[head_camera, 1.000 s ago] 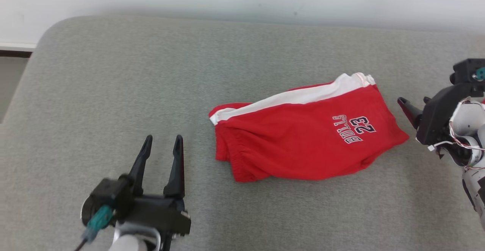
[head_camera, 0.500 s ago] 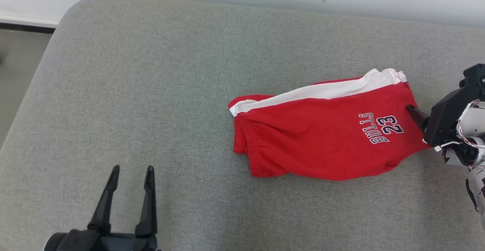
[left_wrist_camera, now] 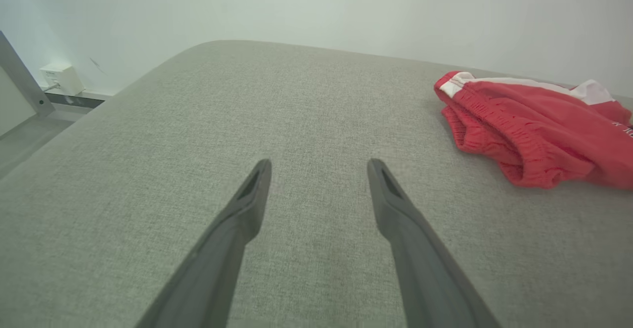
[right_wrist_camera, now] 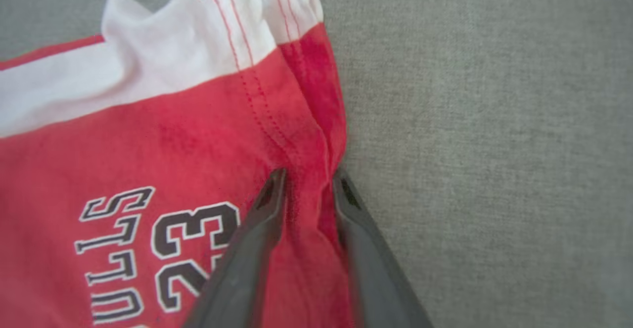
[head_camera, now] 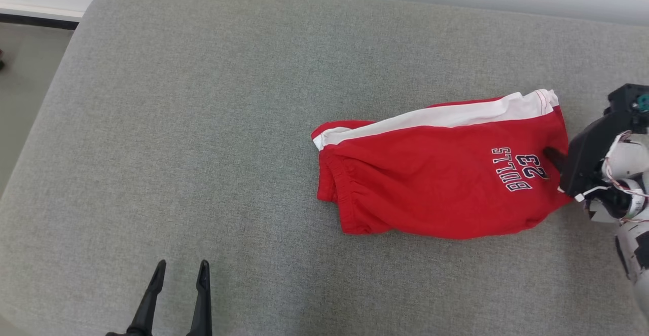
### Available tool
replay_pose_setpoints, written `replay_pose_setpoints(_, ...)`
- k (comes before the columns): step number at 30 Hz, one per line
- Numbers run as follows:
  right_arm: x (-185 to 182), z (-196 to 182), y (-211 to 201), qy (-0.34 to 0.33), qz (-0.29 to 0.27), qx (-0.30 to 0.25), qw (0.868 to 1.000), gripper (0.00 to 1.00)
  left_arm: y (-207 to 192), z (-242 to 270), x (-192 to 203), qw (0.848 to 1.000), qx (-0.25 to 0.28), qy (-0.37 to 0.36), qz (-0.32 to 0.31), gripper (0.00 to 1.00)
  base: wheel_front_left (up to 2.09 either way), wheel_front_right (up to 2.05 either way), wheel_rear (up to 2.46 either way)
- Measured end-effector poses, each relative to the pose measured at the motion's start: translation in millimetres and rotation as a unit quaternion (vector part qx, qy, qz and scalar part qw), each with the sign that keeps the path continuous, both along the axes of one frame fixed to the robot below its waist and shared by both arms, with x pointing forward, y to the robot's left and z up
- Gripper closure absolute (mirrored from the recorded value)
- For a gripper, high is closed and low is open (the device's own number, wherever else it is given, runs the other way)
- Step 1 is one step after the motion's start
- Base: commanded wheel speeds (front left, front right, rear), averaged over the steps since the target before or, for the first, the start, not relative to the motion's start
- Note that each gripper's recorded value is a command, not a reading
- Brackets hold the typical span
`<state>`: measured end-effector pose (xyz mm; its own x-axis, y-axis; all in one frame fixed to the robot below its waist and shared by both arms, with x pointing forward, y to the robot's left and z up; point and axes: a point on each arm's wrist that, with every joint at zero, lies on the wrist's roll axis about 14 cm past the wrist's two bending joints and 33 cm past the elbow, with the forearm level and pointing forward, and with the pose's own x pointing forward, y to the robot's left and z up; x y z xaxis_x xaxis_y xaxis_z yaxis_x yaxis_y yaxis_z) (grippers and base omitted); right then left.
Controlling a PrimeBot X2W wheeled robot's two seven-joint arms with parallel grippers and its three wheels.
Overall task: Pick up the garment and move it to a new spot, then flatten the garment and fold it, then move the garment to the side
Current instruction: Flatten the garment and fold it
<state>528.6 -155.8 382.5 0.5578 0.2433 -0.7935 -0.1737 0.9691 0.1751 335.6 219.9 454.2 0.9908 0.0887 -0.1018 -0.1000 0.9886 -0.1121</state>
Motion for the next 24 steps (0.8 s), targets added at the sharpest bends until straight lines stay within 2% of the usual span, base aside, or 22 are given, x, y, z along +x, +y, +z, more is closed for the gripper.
replay_pose_setpoints(4, -5.2, 1.5, 10.6, -0.004, 0.007, 0.017, 1.0, 1.0, -1.7, -7.5, -1.5, 1.0, -0.004, 0.011, -0.001, 0.0, 0.0, 0.0, 0.0)
replay_pose_setpoints(9, -8.6, 9.0, 0.4, -0.025, -0.005, 0.017, 1.0, 1.0, -5.5, -9.8, 0.1, 1.0, -0.008, 0.013, -0.007, 0.0, 0.0, 0.0, 0.0)
replay_pose_setpoints(17, -12.2, 38.0, -64.6, -0.084, -0.049, -0.042, 0.994, 1.0, -19.6, -0.1, 5.8, 0.999, -0.013, -0.007, -0.031, 0.0, 0.0, 0.0, 0.0)
replay_pose_setpoints(24, -21.9, 74.9, -122.1, -0.134, -0.075, -0.114, 0.982, 1.0, -28.5, 6.1, 6.8, 0.999, -0.017, -0.019, -0.046, 0.0, 0.0, 0.0, 0.0)
